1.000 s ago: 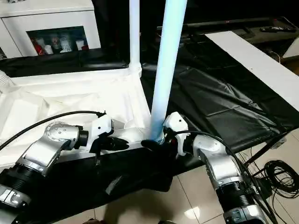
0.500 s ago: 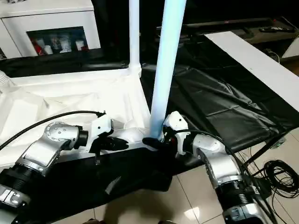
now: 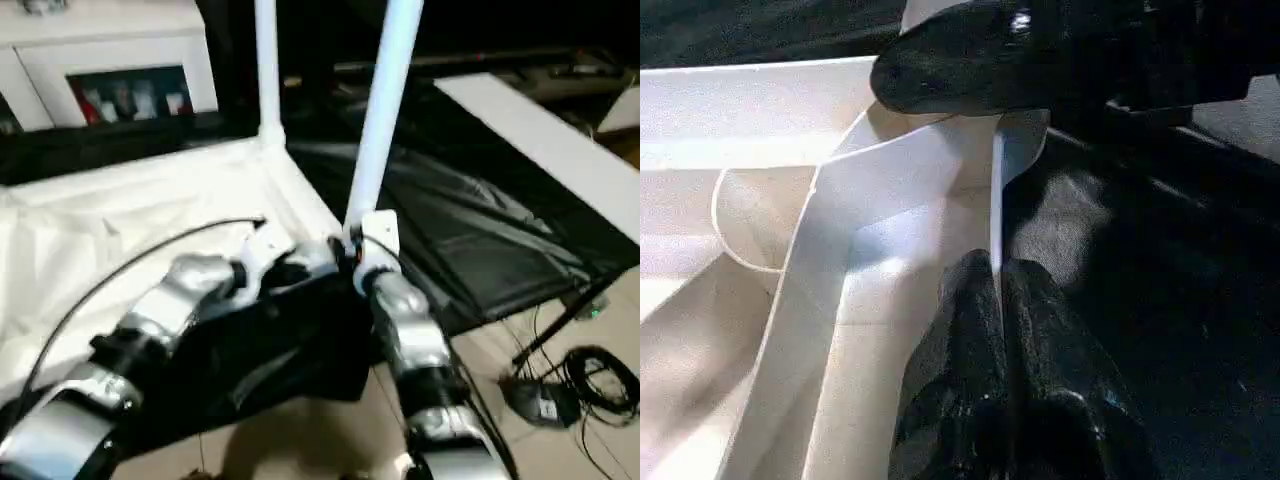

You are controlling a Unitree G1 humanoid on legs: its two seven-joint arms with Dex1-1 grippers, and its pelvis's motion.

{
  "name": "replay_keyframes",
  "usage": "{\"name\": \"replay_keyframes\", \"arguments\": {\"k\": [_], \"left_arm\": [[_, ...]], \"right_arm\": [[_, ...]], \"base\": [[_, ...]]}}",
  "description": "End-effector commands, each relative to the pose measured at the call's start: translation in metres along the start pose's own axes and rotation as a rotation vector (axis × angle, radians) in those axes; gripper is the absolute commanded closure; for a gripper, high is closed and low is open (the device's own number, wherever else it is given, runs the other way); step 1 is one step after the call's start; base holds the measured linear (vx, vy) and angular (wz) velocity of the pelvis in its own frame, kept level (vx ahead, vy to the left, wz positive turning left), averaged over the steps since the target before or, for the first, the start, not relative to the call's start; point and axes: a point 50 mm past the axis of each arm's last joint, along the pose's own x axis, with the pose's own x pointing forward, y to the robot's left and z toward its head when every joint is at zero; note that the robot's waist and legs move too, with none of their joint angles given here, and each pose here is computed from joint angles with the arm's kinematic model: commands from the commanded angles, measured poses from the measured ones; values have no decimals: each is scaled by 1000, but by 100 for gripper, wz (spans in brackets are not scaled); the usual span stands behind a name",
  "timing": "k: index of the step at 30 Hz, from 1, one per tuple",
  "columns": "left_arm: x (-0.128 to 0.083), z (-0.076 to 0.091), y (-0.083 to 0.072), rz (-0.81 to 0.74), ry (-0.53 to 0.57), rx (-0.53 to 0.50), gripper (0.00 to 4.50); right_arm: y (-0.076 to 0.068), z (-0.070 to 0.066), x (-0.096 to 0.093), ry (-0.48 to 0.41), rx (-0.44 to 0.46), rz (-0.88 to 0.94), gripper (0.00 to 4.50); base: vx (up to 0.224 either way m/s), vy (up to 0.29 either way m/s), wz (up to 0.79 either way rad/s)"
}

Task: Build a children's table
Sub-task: Rotate leg to tighten, then rotate table base

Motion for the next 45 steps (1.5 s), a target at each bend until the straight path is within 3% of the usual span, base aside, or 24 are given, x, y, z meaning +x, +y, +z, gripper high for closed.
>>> {"name": "replay_keyframes", "arguments": {"k": [1, 4, 5, 7, 12, 16, 17, 21, 22, 24, 33, 34, 42, 45], "left_arm": [[6, 5, -2, 23, -17, 41, 450], [4, 3, -3, -4, -23, 78, 450], [4, 3, -3, -4, -23, 78, 450], [1, 0, -5, -35, -34, 101, 450], [-1, -3, -7, -64, -61, 113, 450], [-3, -2, -11, -77, -120, 118, 450], [-3, -2, -11, -77, -120, 118, 450], [-9, 11, -1, 5, -219, 67, 450], [-12, 13, 1, 11, -230, 57, 409], [-21, 16, 5, -21, -242, 25, 401], [-72, 0, 1, -176, -157, -18, 339], [-86, -11, -6, -221, -104, -30, 323], [-104, -47, -11, -64, 49, -123, 269], [-106, -51, -15, -57, 68, -126, 247]], "right_arm": [[18, -8, 3, 38, 37, 52, 184], [20, -7, 1, 23, 26, 100, 184], [20, -7, 1, 23, 26, 100, 128], [20, -3, -4, -28, 59, 153, 112], [9, 7, -13, -99, -20, 126, 87], [-3, 15, -36, -139, -75, 161, 87], [-3, 15, -36, -139, -75, 161, 87], [-4, 12, -68, -129, -139, 262, 87], [-3, 12, -72, -127, -147, 272, 81], [0, 12, -77, -116, -152, 313, 81], [11, 14, -73, -100, -188, 427, 81], [11, 21, -63, -119, -168, 413, 81], [20, 40, -32, -131, -147, 429, 81], [20, 44, -26, -138, -154, 413, 81]], "base": [[0, 0, 0], [0, 0, 0], [0, 0, 0], [0, 0, 0], [0, 0, 0], [0, 0, 0], [0, 0, 0], [0, 0, 0], [0, 0, 0], [0, 0, 0], [0, 0, 0], [0, 0, 0], [0, 0, 0], [0, 0, 0]]}}
